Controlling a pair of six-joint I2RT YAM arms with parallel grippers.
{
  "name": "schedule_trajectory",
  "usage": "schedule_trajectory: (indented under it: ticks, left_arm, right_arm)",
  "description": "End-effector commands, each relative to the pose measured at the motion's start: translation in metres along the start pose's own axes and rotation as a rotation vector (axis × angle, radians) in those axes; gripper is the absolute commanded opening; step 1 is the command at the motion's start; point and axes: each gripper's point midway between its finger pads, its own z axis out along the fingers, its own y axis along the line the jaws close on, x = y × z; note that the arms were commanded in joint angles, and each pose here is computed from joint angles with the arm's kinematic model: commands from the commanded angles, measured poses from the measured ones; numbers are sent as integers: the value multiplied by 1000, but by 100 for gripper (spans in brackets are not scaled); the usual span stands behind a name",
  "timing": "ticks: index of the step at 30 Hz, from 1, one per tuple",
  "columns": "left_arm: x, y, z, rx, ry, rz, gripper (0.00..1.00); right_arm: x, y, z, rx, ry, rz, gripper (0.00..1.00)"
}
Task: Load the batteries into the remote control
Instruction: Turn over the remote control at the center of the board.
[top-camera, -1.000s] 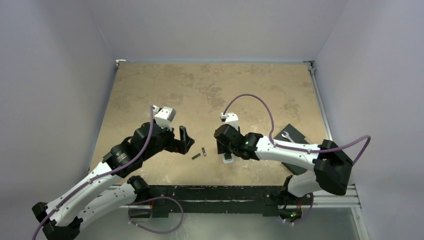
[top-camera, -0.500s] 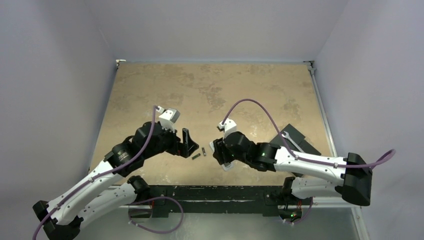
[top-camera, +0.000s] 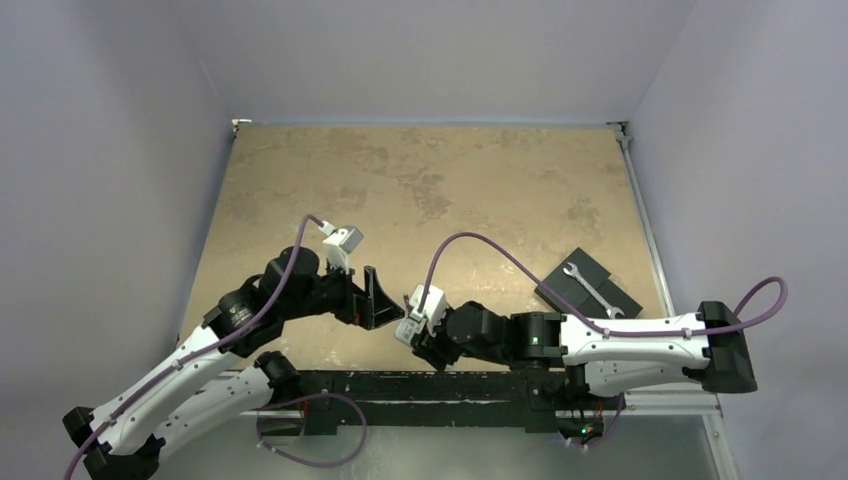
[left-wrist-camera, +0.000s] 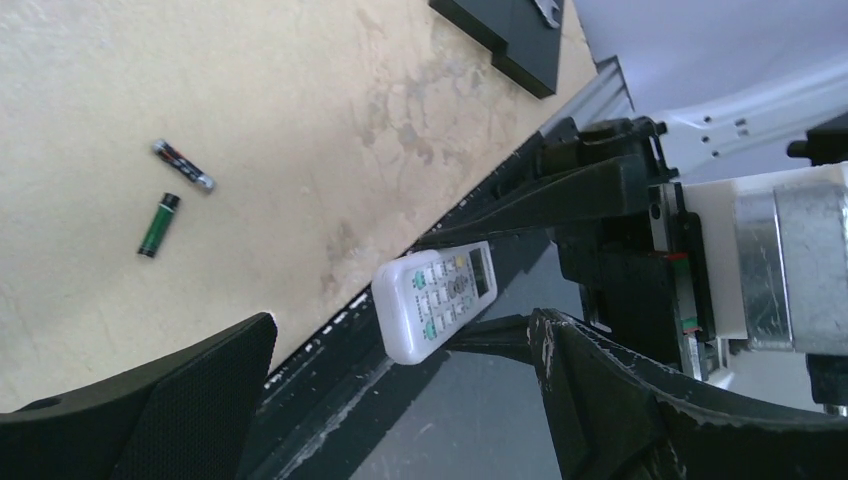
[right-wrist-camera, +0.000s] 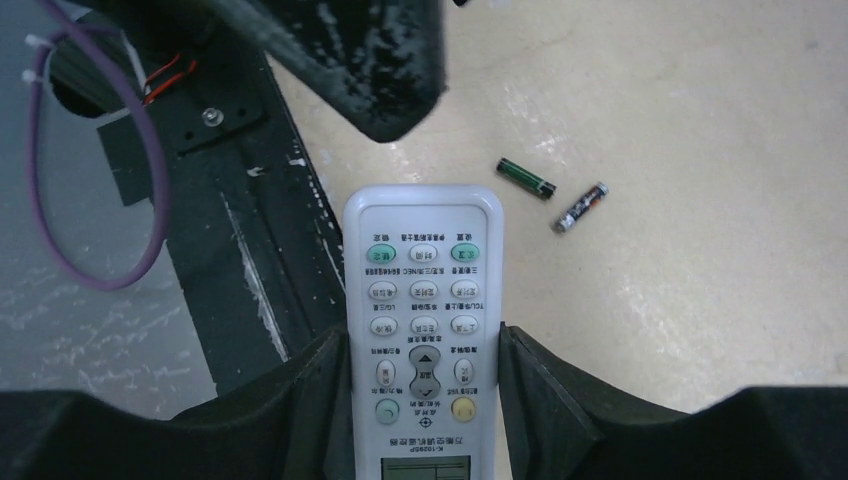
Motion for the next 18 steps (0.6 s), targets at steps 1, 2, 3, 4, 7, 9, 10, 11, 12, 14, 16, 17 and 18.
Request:
schedule_trajectory:
  ticks: [1, 2, 3, 4, 7, 9, 10, 11, 12, 14, 16, 17, 18]
  left_arm:
    - [17, -16, -9, 94, 74, -36, 98]
    - [21, -16, -10, 100, 88, -38, 98]
    - [24, -16, -11, 107, 97, -37, 98]
    - [28, -17, -11, 116, 112, -38, 98]
    - [36, -19, -12, 143, 145, -41, 97]
    - [42, -19, -12, 154, 167, -44, 97]
    - [44, -18, -12, 156, 175, -45, 96]
    - [46, -17, -13, 156, 182, -43, 96]
    - [46, -16, -13, 152, 182, -43, 96]
    - [47, -16, -15, 150, 177, -45, 96]
    - [45, -17, -17, 152, 161, -50, 96]
    - [44, -16, -19, 147, 147, -54, 96]
    - [41, -14, -21, 129, 126, -59, 96]
  right_arm:
    - [-26, 18, -9, -73, -109, -140, 0]
    - [-26, 22, -9, -92, -110, -164, 0]
    - [-26, 25, -10, -109, -110, -184, 0]
    - [-26, 28, -11, -122, -108, -201, 0]
    - [-26, 33, -12, -154, -107, -272, 0]
    - [-25, 40, -13, -190, -99, -316, 0]
    - [-26, 42, -14, -194, -95, -326, 0]
    - [-27, 41, -14, -187, -91, -330, 0]
    - [-29, 40, -14, -176, -90, -329, 0]
    - [-33, 40, -15, -171, -99, -320, 0]
    - [-38, 39, -16, -161, -114, -301, 0]
    - [-39, 37, -17, -153, -118, -292, 0]
    - [-41, 36, -18, -140, -125, -277, 0]
